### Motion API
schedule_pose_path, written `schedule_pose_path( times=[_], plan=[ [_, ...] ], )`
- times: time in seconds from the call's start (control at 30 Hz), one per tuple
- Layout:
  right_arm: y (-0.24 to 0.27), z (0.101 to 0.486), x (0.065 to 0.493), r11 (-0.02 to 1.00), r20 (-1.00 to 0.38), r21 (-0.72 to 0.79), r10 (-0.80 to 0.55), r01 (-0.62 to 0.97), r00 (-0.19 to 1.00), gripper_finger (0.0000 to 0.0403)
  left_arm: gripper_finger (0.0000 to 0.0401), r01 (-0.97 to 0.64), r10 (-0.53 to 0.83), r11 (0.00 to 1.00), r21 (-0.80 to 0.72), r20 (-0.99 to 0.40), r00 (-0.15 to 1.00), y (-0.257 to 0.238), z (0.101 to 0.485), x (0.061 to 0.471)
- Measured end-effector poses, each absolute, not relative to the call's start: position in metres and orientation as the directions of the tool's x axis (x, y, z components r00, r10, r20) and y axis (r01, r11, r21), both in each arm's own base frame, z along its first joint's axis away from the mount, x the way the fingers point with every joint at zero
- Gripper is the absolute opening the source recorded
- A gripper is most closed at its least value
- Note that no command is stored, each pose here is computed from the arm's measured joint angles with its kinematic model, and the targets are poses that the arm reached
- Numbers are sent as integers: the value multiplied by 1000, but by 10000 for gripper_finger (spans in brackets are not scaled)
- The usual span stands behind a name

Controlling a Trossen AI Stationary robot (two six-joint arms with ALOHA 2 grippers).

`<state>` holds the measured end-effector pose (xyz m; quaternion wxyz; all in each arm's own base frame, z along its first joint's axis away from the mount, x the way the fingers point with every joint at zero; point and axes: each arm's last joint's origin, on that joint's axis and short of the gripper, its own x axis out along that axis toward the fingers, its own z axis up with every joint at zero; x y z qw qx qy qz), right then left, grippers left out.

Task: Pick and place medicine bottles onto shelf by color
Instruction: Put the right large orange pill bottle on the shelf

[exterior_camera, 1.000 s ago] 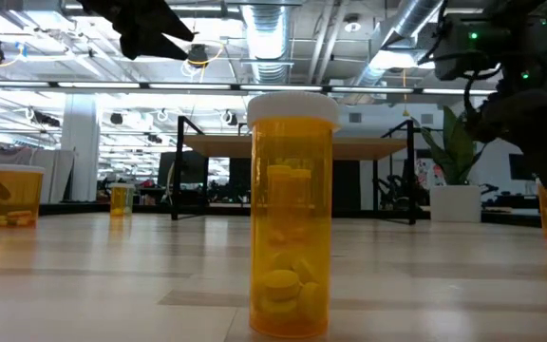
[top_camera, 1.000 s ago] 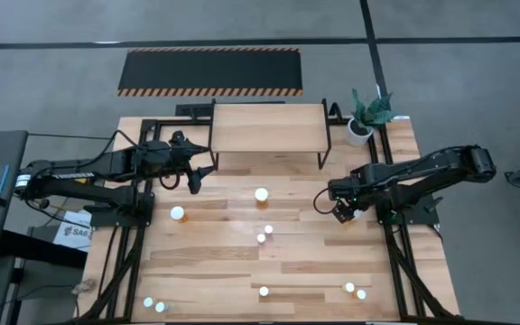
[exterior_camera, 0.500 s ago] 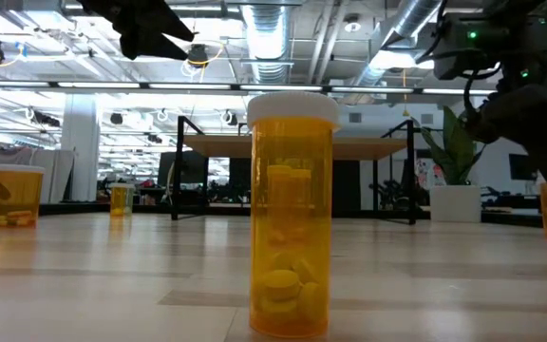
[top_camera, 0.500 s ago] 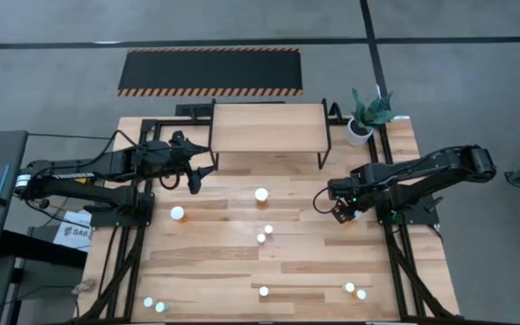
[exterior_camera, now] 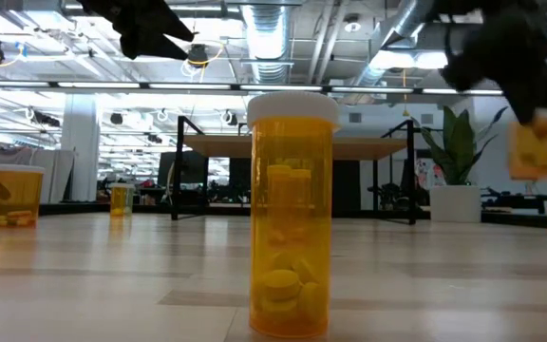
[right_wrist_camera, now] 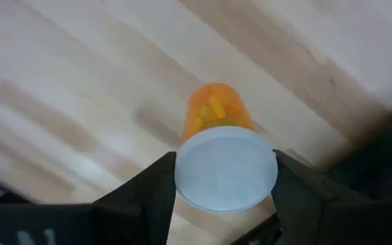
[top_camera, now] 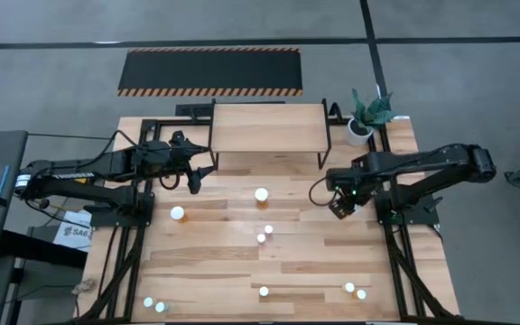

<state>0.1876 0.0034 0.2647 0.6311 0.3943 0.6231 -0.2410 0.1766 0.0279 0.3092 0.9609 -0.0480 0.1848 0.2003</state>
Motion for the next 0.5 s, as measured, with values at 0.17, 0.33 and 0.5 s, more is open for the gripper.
schedule_pose_path(
  times=[0.17,0.33,0.5],
  plan=[
    [-12,313,202,627,-956,285,132,725,263,212,288,-404,368,914,-22,-374,851,28,309,176],
    [-36,355,222,738,-932,261,26,622,361,215,288,-405,365,913,-36,-368,855,28,310,177],
    [-64,386,248,896,-918,95,-90,434,387,216,288,-413,366,908,-69,-347,864,28,312,178]
  ],
)
